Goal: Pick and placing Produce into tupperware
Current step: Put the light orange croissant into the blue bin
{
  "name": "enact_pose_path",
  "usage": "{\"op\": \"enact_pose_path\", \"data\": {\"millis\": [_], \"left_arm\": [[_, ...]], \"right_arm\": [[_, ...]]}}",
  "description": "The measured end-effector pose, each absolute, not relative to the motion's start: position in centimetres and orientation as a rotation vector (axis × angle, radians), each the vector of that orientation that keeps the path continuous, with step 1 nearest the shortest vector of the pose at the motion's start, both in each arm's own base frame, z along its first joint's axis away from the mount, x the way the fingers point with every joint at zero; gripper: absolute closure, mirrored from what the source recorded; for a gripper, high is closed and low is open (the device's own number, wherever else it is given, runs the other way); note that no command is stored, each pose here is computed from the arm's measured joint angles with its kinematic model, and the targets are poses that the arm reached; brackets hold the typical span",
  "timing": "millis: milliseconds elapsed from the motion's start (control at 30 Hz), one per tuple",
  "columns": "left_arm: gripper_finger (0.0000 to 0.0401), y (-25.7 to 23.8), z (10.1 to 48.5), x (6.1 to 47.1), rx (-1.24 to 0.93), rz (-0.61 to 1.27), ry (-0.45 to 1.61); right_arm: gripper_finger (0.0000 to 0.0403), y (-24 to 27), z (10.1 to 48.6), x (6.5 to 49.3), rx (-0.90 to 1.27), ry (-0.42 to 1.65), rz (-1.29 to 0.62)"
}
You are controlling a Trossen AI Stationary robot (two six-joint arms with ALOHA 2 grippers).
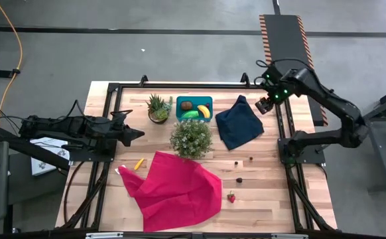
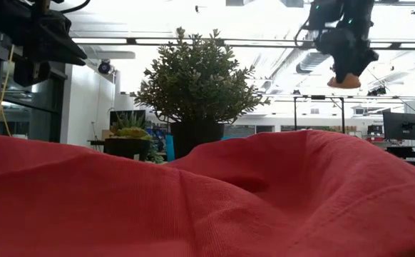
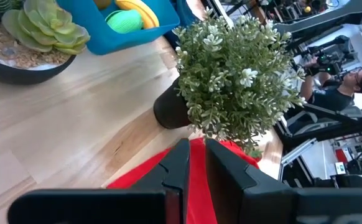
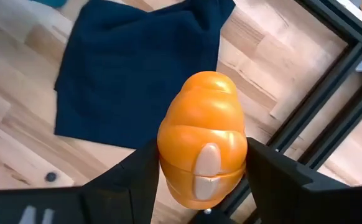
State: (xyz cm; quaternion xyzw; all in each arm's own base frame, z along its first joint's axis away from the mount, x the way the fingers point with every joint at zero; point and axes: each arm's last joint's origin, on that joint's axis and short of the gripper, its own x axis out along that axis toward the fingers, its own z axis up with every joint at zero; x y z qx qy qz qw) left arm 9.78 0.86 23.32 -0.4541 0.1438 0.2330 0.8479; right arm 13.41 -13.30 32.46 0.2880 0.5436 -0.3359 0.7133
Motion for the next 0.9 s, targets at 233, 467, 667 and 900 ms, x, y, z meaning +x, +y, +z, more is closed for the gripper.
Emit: {"op": "enact_pose_path", "data": {"millis": [233, 467, 667, 900], "left_arm": [[0.0361, 0.9, 23.3, 9.8, -0.957, 0.492, 0.302], [0.0361, 0.9, 23.3, 9.8, -0.957, 0.492, 0.302], [0.0361, 0.9, 23.3, 9.8, -0.972, 0.495, 0.299], [0.0361, 0.9, 23.3, 9.8, -1.024, 0.504, 0.287]], "right_arm": [[0.0210, -16.4, 30.7, 15.0, 0.617, 1.210, -0.691], [0.0210, -18.6, 28.7, 16.3, 0.623, 1.240, -0.659], [0.0210, -19.6, 27.9, 17.2, 0.592, 1.223, -0.631], [0.0210, -20.5, 27.8, 17.7, 0.559, 1.208, -0.578]]}}
